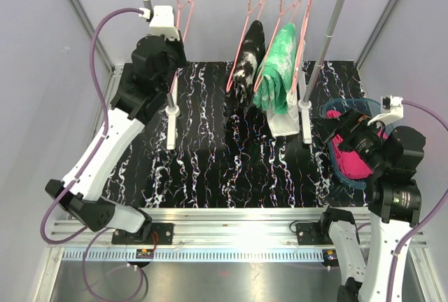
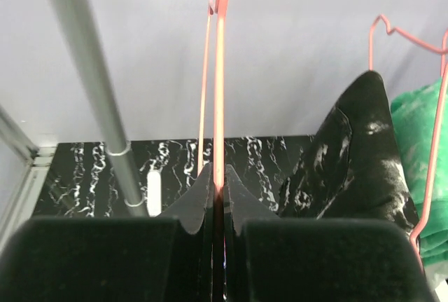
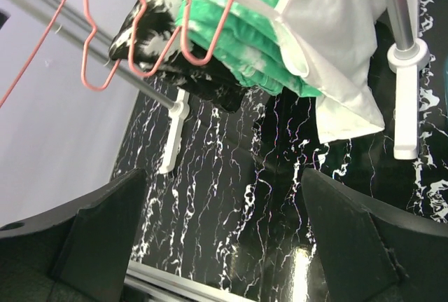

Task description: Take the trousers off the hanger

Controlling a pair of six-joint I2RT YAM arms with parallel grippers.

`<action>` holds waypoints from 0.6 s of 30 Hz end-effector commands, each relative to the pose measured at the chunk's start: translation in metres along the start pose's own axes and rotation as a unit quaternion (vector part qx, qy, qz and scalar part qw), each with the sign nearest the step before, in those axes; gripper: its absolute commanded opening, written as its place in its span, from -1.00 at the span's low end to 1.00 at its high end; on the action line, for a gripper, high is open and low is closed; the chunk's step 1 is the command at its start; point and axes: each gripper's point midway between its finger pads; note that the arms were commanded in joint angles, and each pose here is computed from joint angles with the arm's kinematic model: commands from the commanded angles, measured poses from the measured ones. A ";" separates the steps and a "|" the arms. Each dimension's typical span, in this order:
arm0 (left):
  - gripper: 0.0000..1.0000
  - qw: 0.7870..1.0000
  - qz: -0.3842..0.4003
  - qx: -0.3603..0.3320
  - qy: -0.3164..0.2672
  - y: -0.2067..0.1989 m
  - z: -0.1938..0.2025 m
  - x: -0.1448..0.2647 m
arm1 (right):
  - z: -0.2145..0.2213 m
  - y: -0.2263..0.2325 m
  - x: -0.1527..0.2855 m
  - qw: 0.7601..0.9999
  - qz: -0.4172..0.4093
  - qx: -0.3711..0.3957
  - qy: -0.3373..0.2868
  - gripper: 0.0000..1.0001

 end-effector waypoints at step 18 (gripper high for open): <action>0.08 0.997 0.034 0.071 0.006 0.001 0.009 -0.010 | -0.030 -0.002 0.036 0.986 0.105 0.121 -0.039 0.99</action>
Point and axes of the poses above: each gripper's point midway between its finger pads, its own x axis back along the fingers, its own y axis along the line the jaws close on, z = x × y, and after that the axes turned 15 degrees about -x, right-handed
